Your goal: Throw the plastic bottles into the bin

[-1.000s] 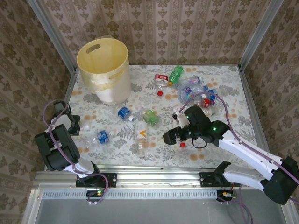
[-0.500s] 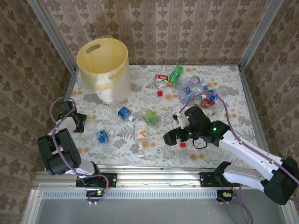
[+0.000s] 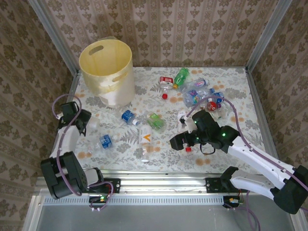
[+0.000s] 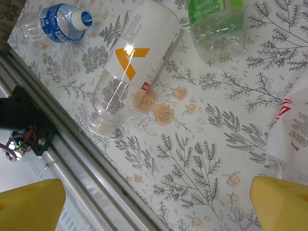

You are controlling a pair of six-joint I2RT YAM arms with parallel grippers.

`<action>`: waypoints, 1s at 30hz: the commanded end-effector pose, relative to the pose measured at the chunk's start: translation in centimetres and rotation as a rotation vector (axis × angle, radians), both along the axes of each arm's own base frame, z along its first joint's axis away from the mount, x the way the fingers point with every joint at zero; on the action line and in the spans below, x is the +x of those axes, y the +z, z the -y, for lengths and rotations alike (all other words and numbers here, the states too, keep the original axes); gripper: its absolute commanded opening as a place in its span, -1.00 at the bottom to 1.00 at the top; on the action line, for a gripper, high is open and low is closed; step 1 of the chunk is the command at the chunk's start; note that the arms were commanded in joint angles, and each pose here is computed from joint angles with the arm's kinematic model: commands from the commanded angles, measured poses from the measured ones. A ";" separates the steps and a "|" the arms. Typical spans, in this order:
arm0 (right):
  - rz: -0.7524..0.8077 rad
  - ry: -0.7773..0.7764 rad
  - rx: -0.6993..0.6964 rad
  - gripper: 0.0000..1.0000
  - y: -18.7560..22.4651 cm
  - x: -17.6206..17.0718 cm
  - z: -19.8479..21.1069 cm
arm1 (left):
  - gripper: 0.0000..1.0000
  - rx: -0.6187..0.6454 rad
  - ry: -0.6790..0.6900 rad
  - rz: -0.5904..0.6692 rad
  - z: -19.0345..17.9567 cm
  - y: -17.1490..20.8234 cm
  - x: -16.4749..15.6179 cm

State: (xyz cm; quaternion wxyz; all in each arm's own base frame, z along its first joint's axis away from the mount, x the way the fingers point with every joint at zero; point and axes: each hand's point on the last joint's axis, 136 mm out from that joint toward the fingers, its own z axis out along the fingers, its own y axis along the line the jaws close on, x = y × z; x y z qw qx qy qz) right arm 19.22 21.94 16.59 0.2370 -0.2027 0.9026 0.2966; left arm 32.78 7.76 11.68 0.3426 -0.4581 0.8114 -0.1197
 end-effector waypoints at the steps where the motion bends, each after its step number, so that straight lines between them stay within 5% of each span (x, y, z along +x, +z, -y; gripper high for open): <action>1: 0.003 -0.037 -0.027 1.00 -0.4 0.0 1.0 | -0.14 0.064 -0.069 0.080 0.7 2.4 -0.4; 30: 0.040 -0.055 -0.026 1.00 0.7 0.1 1.4 | -0.10 0.356 -0.442 0.866 7.7 26.1 -5.4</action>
